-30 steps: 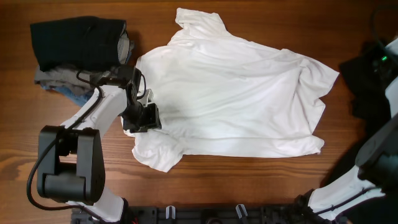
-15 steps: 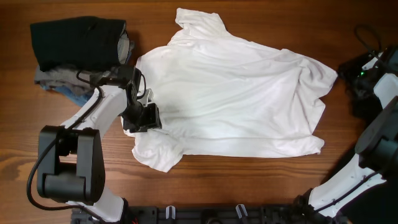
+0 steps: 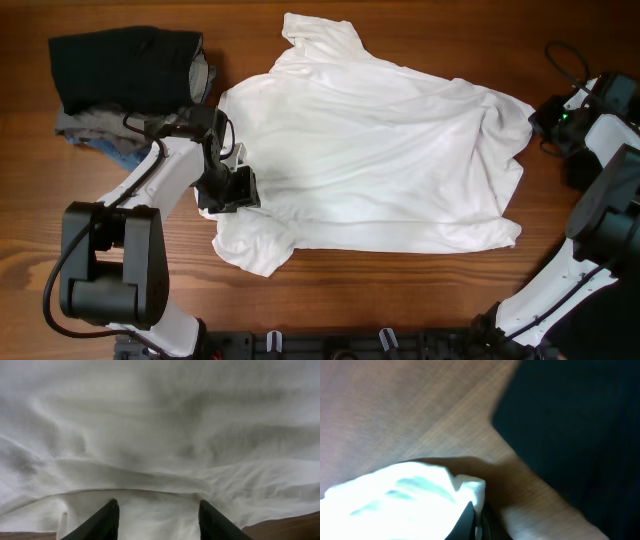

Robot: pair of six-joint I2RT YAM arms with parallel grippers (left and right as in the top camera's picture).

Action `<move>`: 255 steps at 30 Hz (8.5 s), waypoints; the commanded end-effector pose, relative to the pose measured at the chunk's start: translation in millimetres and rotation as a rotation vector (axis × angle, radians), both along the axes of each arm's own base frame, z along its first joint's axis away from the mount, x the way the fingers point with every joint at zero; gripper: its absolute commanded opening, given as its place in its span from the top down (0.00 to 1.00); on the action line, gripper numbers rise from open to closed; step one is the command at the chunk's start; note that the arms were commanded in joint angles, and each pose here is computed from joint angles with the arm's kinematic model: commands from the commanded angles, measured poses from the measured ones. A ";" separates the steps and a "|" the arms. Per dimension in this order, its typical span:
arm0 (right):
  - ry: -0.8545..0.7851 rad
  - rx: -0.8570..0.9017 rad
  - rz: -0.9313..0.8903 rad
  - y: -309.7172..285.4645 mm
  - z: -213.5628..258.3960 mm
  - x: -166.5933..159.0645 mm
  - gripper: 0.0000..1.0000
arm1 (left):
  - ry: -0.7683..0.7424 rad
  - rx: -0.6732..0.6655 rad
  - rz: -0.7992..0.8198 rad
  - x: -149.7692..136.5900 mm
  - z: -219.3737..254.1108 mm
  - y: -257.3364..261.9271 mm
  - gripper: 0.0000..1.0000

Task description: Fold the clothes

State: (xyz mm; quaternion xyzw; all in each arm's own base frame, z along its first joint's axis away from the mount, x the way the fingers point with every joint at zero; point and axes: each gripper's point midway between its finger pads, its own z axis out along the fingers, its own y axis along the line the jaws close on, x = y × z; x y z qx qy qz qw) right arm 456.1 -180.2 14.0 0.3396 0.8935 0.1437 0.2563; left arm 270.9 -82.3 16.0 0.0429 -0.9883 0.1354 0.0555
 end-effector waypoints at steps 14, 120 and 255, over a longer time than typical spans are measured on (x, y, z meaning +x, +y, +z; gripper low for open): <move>-0.439 -0.067 0.071 -0.4 219.1 28.5 0.00 | 0.010 -0.002 -0.023 -4.1 -1.8 -0.8 0.43; 0.603 0.089 0.325 194.4 -22.2 -162.6 0.46 | -0.144 -0.018 0.137 -29.2 23.5 10.8 0.57; -0.114 -0.008 0.172 53.8 88.8 22.0 0.21 | -0.194 -0.125 0.242 -28.8 31.4 48.1 0.43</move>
